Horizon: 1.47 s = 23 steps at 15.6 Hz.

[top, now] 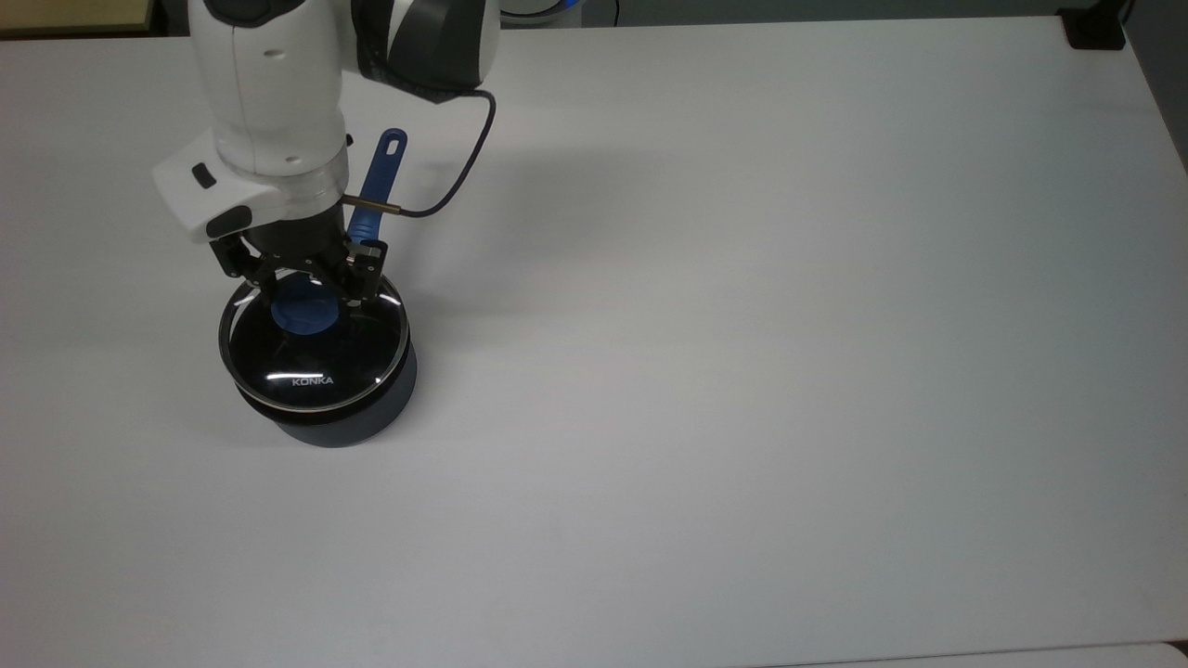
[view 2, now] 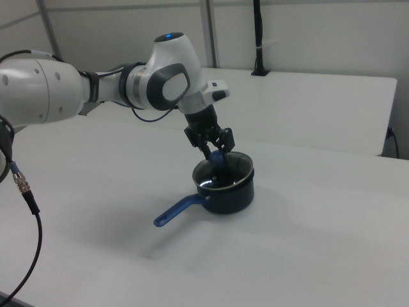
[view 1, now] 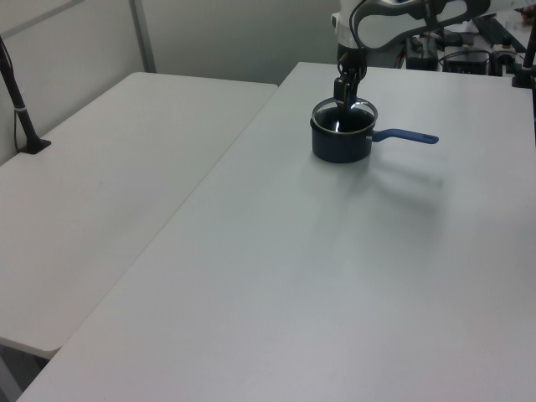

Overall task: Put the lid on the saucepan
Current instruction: 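Carry the lid over the navy saucepan's opening, then lower the lid onto the saucepan rim and settle it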

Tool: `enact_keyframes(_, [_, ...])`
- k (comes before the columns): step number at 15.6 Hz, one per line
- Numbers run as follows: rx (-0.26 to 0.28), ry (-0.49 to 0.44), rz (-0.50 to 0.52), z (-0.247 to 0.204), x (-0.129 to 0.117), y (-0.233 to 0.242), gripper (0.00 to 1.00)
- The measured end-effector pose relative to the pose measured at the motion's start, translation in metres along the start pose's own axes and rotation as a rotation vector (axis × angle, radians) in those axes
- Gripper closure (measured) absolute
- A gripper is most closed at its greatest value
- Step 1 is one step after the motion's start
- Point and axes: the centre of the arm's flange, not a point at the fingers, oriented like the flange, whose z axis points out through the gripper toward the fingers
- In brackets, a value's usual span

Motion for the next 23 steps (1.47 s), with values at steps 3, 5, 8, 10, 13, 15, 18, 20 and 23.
enact_keyframes(3, [0.004,0.022,0.012,0.006,0.003,0.003,0.33])
enact_keyframes(5, [0.012,0.024,0.024,0.010,0.004,0.005,0.33])
enact_keyframes(8, [0.013,0.022,0.028,0.015,0.004,0.006,0.33])
enact_keyframes(10, [0.016,0.022,0.030,0.015,0.004,0.006,0.33])
enact_keyframes(13, [0.025,0.023,0.038,0.015,0.004,0.007,0.33])
enact_keyframes(15, [0.036,0.024,0.038,0.015,0.004,0.008,0.33])
enact_keyframes(18, [0.063,0.027,0.056,0.015,0.004,0.011,0.33])
enact_keyframes(20, [0.076,0.028,0.064,0.015,0.004,0.012,0.33])
enact_keyframes(23, [0.080,0.029,0.066,0.015,0.004,0.011,0.33])
